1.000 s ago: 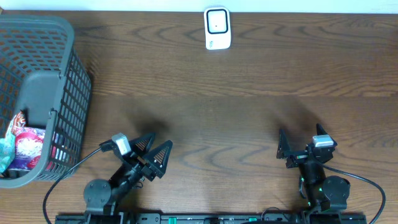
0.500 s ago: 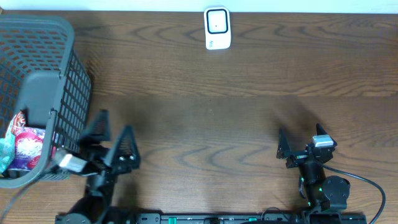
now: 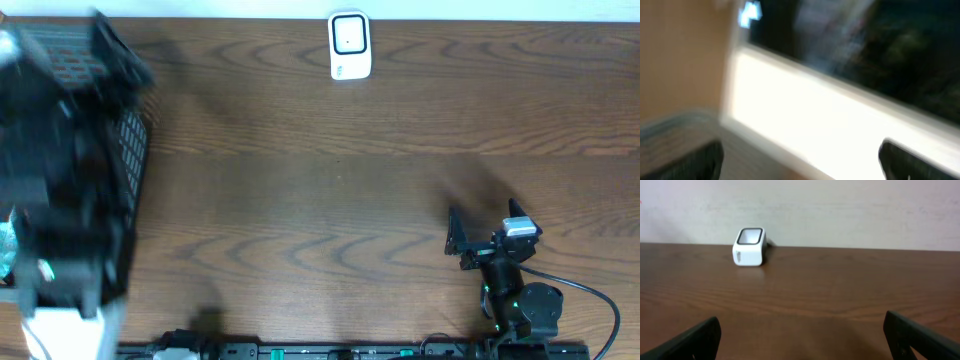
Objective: Scan the item barcode
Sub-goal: 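Move the left gripper into the grey basket toward the purple tissue pack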
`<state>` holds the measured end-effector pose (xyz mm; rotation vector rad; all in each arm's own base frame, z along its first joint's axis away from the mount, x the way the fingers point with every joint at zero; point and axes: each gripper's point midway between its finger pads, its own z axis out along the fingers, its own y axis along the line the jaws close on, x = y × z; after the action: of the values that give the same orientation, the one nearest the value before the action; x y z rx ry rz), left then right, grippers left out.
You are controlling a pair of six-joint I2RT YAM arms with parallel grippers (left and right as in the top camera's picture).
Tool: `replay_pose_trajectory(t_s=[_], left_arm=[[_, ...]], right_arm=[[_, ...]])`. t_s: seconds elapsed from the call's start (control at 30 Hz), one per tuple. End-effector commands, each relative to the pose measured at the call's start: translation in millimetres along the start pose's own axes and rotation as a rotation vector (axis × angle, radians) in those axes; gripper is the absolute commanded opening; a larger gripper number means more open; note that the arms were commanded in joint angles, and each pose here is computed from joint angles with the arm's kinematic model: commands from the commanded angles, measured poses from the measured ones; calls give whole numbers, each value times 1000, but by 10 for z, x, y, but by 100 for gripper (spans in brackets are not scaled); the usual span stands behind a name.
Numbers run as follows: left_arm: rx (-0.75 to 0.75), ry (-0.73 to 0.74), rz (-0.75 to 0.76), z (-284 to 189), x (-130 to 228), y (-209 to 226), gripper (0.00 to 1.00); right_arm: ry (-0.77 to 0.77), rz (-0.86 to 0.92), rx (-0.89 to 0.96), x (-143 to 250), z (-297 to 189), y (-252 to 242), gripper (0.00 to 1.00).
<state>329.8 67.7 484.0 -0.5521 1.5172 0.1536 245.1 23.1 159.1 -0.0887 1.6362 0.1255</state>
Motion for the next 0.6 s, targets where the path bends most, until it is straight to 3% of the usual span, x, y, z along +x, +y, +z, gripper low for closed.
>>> replay_pose_trajectory(t_s=[0.0, 0.1, 0.17, 0.4, 0.57], left_arm=[[-496, 17, 199, 120, -453, 756, 98], [-618, 166, 284, 217, -367, 1049, 98], [-707, 231, 257, 252, -250, 1293, 98], [-875, 396, -93, 345, 360, 2047, 98], [-853, 525, -164, 502, 680, 2212, 98]], right_arm=[[-2, 11, 1, 0, -3, -3, 99], [-2, 11, 1, 0, -3, -3, 99], [-2, 11, 1, 0, -3, -3, 99], [-2, 11, 1, 0, -3, -3, 99], [-2, 11, 1, 0, -3, -3, 99]])
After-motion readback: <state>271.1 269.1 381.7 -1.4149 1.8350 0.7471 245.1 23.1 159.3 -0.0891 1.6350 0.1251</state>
